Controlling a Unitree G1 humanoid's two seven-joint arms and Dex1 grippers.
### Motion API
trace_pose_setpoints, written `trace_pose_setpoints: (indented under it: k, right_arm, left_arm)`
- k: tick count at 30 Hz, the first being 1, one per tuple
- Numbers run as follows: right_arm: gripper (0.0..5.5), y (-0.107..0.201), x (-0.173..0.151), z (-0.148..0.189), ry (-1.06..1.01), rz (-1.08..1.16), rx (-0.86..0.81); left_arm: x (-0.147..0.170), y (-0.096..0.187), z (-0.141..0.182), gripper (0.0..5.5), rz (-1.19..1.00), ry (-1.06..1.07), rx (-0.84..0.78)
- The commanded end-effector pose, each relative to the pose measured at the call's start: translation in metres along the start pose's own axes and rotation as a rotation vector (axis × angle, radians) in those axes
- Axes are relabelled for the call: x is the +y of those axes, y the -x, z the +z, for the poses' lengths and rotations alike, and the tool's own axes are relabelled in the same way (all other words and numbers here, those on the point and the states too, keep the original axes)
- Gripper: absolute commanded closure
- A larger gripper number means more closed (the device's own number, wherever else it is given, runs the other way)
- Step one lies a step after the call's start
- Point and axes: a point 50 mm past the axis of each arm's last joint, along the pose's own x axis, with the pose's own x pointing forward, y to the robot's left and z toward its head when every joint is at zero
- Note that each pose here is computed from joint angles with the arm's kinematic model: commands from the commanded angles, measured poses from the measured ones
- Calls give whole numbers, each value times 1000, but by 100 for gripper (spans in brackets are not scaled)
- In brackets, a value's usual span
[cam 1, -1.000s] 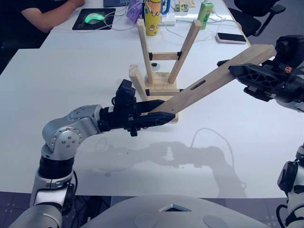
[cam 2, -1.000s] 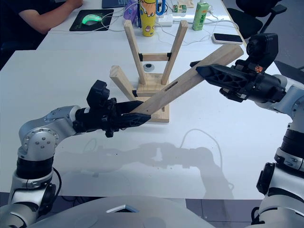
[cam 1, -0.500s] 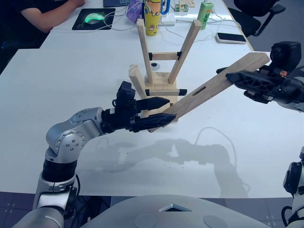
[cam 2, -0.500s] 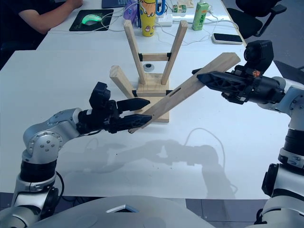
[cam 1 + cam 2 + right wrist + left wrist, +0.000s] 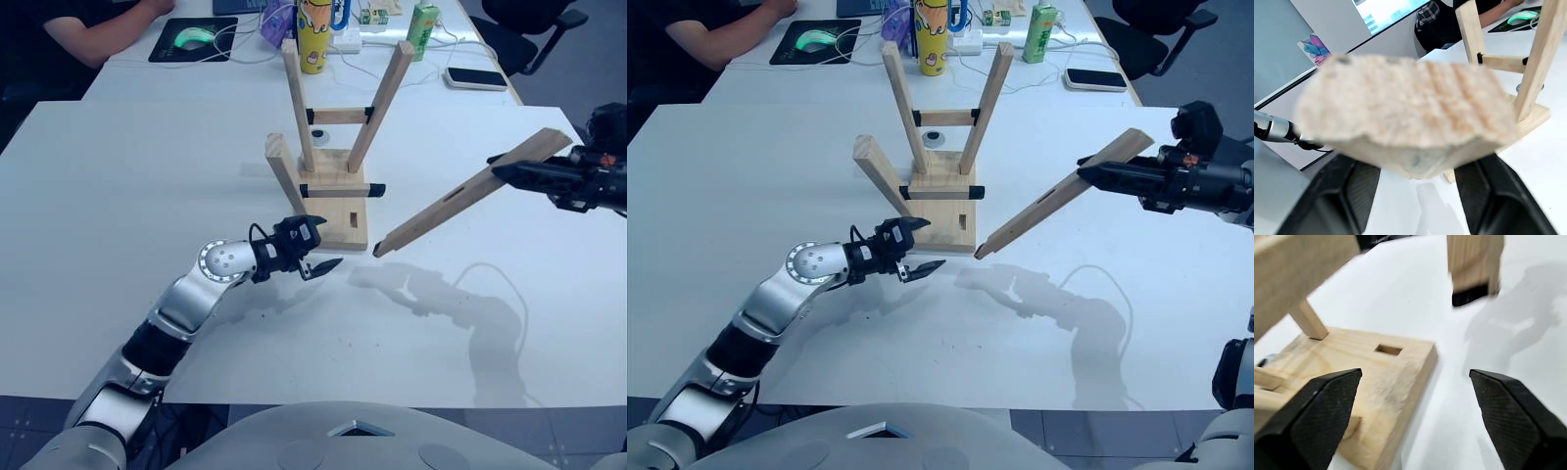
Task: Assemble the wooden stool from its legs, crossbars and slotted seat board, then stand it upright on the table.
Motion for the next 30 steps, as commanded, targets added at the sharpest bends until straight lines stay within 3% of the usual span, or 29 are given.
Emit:
trace_pose_setpoints:
  k: [1, 7, 13, 20, 30]
  right_arm:
    - [342, -4, -2, 4, 24, 13, 5]
    - [342, -9, -3, 5, 42, 17, -6]
    - [342, -13, -4, 12, 105, -17, -59]
    - [342, -39, -6, 10, 168, 14, -82]
    - [342, -80, -24, -2, 268, 9, -10]
  left_arm:
    - [1, -19, -1, 141, -35, -115, 53]
    - [2, -26, -17, 141, -56, -116, 181]
    - [7, -5, -49, 141, -87, -31, 361]
    - [13, 13, -61, 141, -123, 12, 399]
    - [8, 3, -53, 141, -157, 46, 344]
